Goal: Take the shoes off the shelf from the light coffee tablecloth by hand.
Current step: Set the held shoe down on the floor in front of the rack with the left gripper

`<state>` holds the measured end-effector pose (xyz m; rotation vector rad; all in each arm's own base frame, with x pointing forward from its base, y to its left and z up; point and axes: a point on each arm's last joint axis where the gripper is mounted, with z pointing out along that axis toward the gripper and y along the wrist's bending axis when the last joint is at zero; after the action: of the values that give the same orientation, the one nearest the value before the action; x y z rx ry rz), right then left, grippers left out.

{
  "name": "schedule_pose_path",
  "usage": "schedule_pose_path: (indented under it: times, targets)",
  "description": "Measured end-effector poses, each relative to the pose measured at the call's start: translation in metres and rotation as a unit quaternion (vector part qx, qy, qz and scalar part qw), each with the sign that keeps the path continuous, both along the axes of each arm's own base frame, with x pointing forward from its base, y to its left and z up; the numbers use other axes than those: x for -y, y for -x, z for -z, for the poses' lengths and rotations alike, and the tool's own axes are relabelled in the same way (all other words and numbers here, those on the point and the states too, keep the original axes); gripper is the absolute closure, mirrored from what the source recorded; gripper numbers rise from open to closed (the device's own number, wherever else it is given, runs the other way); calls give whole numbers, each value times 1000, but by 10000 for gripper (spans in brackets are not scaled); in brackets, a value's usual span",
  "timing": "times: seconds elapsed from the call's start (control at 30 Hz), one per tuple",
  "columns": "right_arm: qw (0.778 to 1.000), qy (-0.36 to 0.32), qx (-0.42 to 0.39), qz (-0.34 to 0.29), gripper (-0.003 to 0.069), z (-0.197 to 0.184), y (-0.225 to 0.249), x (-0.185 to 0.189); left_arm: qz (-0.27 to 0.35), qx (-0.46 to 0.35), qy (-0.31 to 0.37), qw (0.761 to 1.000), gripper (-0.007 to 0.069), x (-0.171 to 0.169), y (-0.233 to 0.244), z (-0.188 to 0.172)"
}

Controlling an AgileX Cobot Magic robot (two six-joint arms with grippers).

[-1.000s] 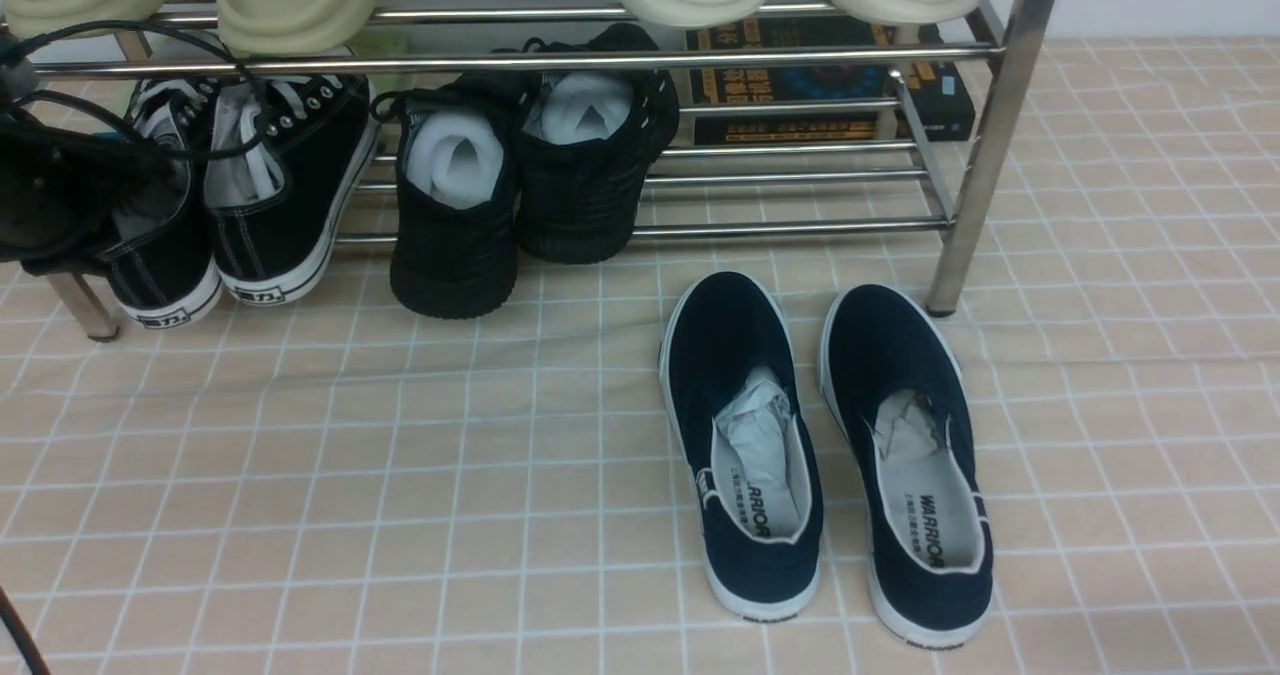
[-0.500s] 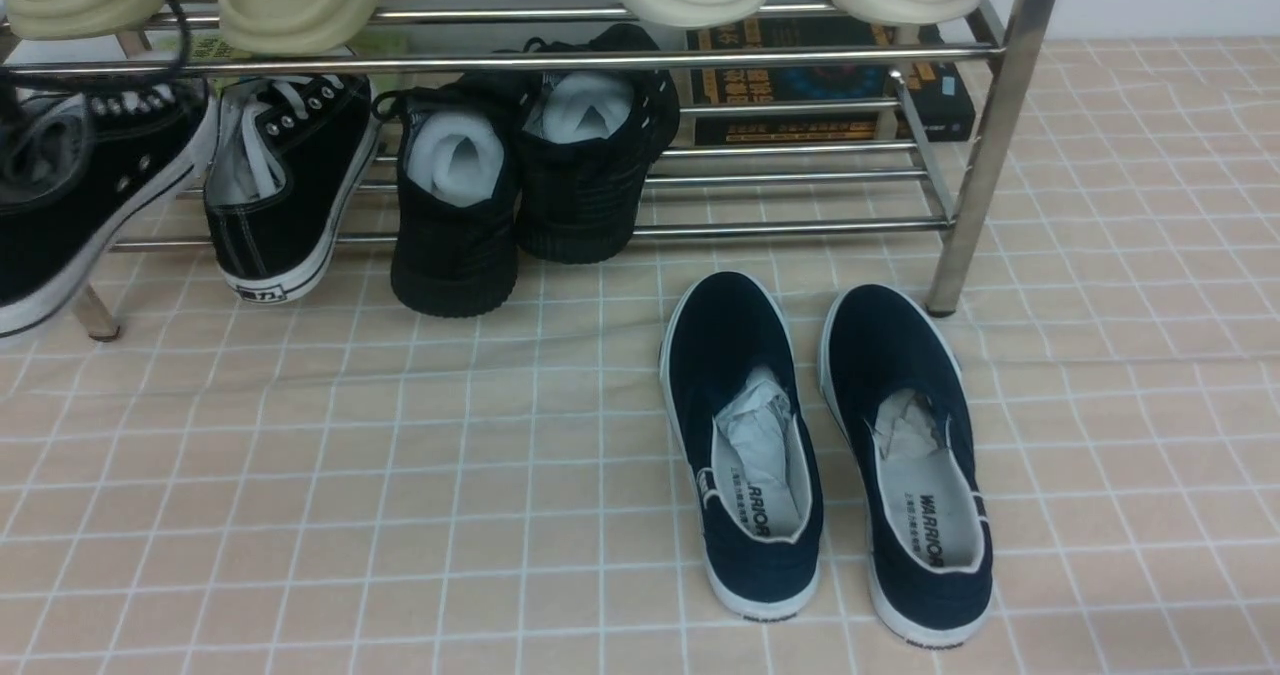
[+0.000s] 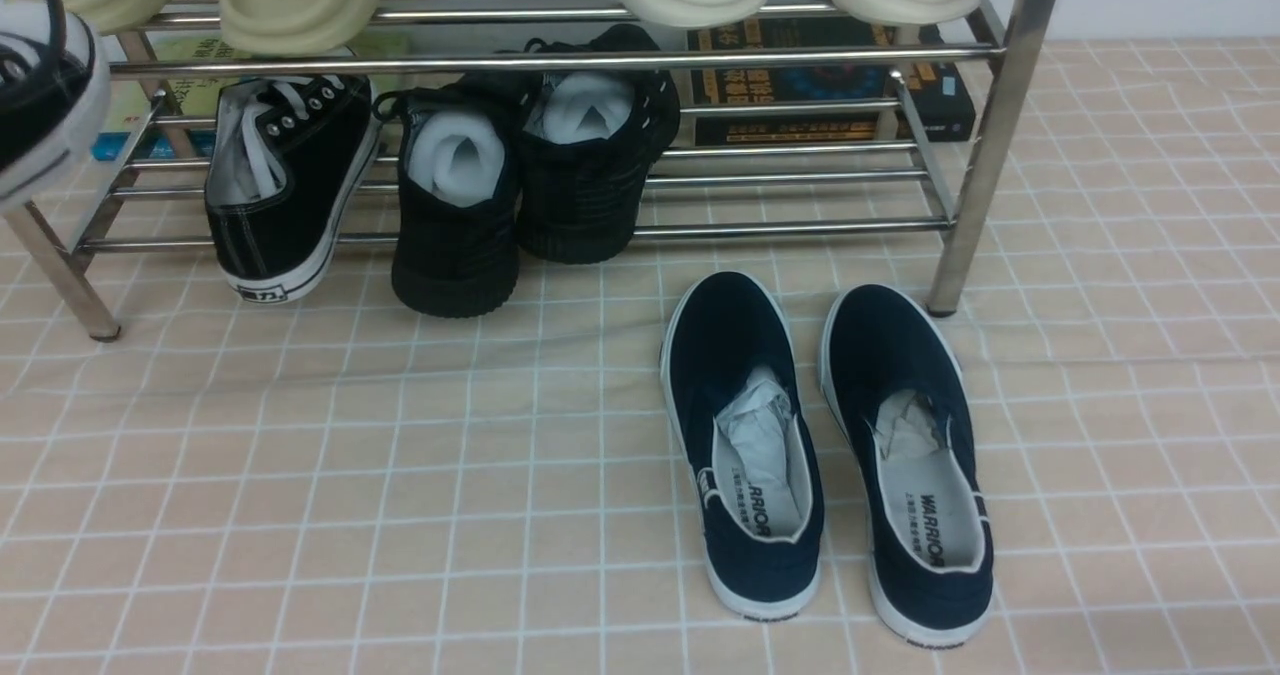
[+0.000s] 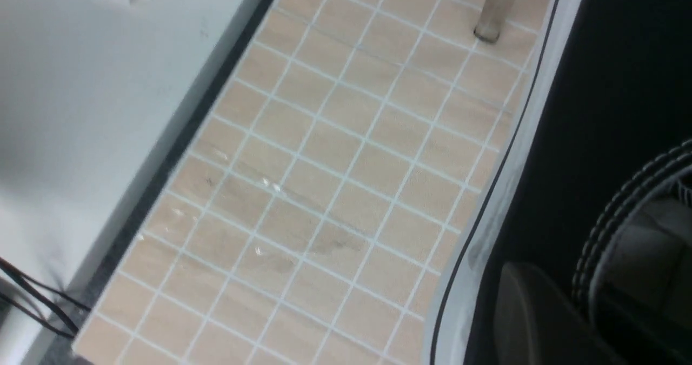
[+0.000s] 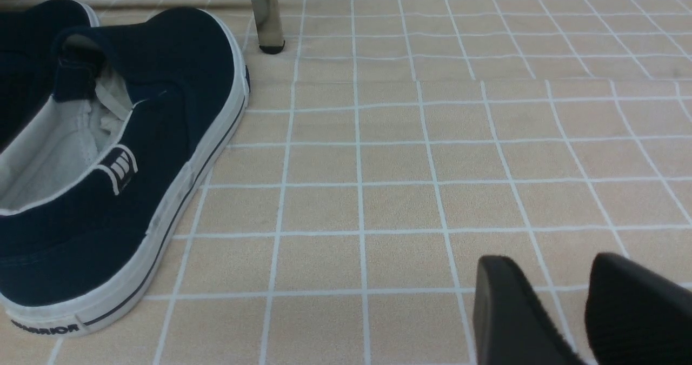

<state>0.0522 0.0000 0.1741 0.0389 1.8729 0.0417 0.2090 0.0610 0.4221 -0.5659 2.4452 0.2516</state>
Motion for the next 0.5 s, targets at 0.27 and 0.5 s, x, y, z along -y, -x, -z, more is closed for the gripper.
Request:
schedule_pose_path:
  times: [0.27, 0.5]
  targets:
    - [1000, 0, 0, 0, 420, 0, 0, 0, -31, -68, 45, 996, 601, 8, 29, 76]
    - [1000, 0, 0, 0, 420, 0, 0, 0, -75, -47, 71, 994, 601, 9, 33, 131]
